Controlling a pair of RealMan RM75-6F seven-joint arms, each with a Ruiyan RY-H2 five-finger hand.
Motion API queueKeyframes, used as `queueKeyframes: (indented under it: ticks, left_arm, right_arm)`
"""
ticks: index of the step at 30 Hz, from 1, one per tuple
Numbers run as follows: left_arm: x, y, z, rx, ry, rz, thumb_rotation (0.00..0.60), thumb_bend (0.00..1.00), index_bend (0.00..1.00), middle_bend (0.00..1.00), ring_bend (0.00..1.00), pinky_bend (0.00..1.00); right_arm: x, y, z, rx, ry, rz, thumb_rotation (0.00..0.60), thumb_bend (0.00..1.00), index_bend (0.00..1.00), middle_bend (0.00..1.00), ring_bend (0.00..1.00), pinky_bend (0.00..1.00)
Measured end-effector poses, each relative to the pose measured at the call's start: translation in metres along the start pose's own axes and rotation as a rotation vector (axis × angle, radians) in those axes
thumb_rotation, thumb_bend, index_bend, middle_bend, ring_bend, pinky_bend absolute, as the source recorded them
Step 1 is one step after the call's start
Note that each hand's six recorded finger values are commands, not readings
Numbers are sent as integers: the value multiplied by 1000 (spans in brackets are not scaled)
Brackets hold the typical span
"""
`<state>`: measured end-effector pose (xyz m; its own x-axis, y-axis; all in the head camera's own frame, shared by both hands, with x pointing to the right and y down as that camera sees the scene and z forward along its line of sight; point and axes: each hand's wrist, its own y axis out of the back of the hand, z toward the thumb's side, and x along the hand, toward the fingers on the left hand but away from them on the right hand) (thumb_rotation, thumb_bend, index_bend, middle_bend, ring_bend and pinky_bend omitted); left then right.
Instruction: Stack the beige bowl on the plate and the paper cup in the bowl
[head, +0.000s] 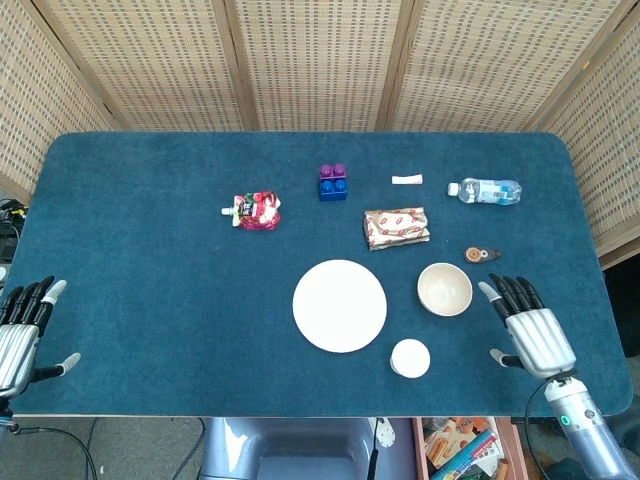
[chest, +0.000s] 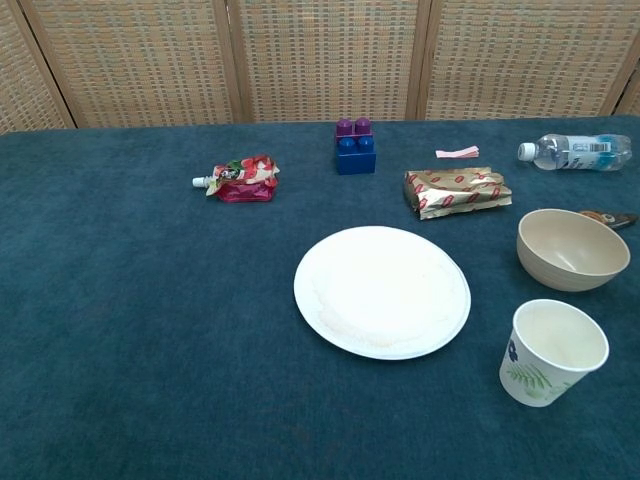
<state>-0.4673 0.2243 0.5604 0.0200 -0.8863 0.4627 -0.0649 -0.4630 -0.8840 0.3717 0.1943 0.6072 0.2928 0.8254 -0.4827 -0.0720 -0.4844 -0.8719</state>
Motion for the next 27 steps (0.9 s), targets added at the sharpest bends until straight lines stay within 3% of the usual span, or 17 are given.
queueKeyframes:
  ticks: [4, 13, 19, 27]
  left_arm:
    - [1, 0, -1, -2, 12, 0, 600, 0, 0, 0, 0, 0]
    - [5, 0, -7, -4, 39, -3, 600, 0, 0, 0, 0, 0]
    - [7, 1, -9, -4, 49, 4, 600, 0, 0, 0, 0, 0]
    - [9, 0, -11, -4, 59, 0, 600, 0, 0, 0, 0, 0]
  right_arm:
    - [-24, -7, 16, 8, 120, 28, 600, 0, 105, 0, 0, 0]
    - [-57, -31, 31, 98, 211, 118, 600, 0, 174, 0, 0, 0]
    - [-74, -42, 30, 147, 200, 131, 600, 59, 220, 0, 0, 0]
    - [-95, -57, 18, 168, 128, 171, 600, 311, 413, 0, 0, 0]
